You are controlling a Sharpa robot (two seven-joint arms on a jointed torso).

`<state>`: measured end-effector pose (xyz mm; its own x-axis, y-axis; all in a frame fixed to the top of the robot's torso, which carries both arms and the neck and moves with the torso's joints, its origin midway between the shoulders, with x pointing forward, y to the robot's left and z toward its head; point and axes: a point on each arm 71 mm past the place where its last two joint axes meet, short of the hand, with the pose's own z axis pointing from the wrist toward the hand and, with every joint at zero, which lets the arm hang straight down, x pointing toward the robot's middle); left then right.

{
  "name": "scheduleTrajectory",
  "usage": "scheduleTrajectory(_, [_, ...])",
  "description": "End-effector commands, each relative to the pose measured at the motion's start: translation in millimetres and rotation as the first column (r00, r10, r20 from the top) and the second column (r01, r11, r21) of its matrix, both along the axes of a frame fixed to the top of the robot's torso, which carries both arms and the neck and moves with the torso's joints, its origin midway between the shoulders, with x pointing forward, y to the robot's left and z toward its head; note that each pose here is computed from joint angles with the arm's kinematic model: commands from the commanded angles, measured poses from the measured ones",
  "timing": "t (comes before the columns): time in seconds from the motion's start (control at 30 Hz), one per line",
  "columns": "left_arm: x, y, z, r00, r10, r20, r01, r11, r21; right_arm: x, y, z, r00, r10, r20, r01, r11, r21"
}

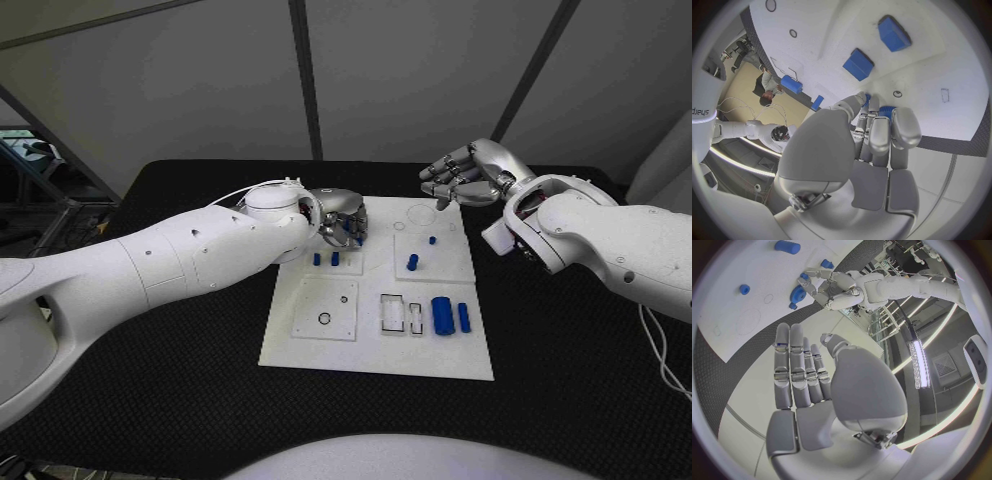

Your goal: Assemble the parts on the task board

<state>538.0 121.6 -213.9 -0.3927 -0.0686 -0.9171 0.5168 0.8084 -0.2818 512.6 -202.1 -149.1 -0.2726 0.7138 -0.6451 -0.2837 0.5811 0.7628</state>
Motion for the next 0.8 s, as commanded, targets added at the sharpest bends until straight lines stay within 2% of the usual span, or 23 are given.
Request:
scheduleTrajectory(0.03, [-1.3,0.8,2.4,1.000,0.002,-0.005,-0.002,0.998,-0.058,0.1,1,1.0,1.000,0.008,0.002,-0.008,1.000,-0.001])
scheduleTrajectory(0.23, [-2.3,7.7,6.8,1.000,0.022,-0.009,-0.023,0.994,-0.106,0.9,-1,0.6,1.000,0.005,0.003,-0.005,1.000,-0.002])
scheduleTrajectory(0.57, [-2.4,12.7,19.9,0.999,0.036,0.017,-0.033,0.988,-0.152,3.1,-5,-0.4,1.000,-0.006,0.005,0.006,1.000,-0.005])
scheduleTrajectory(0.8, [-3.4,26.7,24.6,0.998,0.056,0.021,-0.053,0.987,-0.152,5.0,-10,-1.3,1.000,-0.019,0.004,0.019,1.000,-0.009])
